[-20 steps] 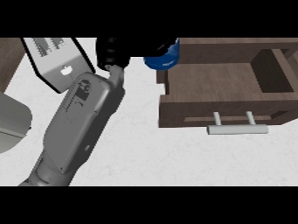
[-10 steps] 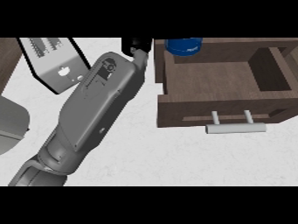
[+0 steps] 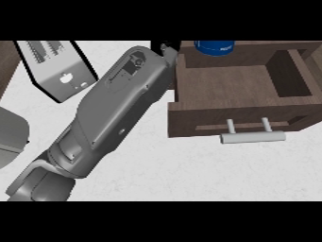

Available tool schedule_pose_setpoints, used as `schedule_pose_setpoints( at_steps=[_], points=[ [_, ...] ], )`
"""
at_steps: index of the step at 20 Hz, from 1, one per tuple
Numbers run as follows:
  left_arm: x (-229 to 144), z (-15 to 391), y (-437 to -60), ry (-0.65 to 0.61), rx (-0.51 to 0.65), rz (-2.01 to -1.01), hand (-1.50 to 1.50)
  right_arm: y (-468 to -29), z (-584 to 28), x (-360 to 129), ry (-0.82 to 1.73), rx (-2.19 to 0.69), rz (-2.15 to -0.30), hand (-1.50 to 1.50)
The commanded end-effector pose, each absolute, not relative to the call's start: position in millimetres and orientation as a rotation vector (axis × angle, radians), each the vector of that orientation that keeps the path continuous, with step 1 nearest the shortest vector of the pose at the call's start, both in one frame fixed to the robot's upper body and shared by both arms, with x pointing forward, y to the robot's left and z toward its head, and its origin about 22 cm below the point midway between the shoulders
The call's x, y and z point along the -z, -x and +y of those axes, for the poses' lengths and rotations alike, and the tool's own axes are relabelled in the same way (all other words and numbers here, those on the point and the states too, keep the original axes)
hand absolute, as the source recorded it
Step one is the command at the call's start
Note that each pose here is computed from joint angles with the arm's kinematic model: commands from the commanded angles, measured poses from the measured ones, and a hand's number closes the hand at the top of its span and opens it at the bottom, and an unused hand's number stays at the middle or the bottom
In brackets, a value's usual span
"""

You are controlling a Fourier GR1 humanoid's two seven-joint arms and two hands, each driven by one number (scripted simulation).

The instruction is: Pick up the can, place it into the drawer and close the drawer

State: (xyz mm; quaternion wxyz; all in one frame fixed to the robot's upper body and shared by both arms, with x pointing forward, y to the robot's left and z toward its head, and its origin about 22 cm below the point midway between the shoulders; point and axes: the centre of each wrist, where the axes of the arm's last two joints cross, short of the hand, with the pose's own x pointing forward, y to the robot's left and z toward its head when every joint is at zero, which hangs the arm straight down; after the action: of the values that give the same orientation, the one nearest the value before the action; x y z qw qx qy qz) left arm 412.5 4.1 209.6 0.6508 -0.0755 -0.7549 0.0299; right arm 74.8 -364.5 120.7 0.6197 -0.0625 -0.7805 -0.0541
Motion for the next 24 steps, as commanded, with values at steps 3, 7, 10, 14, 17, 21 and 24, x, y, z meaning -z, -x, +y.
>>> schedule_pose_setpoints(
  at_steps=[3,7,10,14,17,21,24],
  points=[
    [-211.2,-11.6,-413.8,0.144,-0.069,-1.684,1.5,-79.8,-368.0,-129.2,0.156,0.113,-1.803,-1.5],
    [-201.2,-12.4,-417.5,0.109,-0.047,-1.678,1.5,-89.8,-370.5,-118.3,0.122,0.136,-1.82,-1.5],
    [-200.4,-18.9,-413.0,0.091,-0.039,-1.662,1.5,-78.2,-361.9,-121.8,0.108,0.104,-1.801,-1.5],
    [-184.1,-10.4,-420.1,0.081,-0.031,-1.633,1.5,-77.7,-360.7,-127.9,0.128,0.121,-1.81,-1.5],
    [-191.3,-20.6,-415.9,0.041,-0.012,-1.65,1.5,-77.0,-362.7,-126.8,0.117,0.092,-1.808,-1.5],
    [-181.4,-17.7,-418.8,-0.034,-0.021,-1.656,-1.5,-93.8,-347.7,-127.5,0.092,0.101,-1.811,-1.5],
    [-186.7,-17.6,-421.7,-0.043,-0.063,-1.627,-1.5,-84.5,-353.8,-133.8,0.108,0.093,-1.808,-1.5]
  ],
)
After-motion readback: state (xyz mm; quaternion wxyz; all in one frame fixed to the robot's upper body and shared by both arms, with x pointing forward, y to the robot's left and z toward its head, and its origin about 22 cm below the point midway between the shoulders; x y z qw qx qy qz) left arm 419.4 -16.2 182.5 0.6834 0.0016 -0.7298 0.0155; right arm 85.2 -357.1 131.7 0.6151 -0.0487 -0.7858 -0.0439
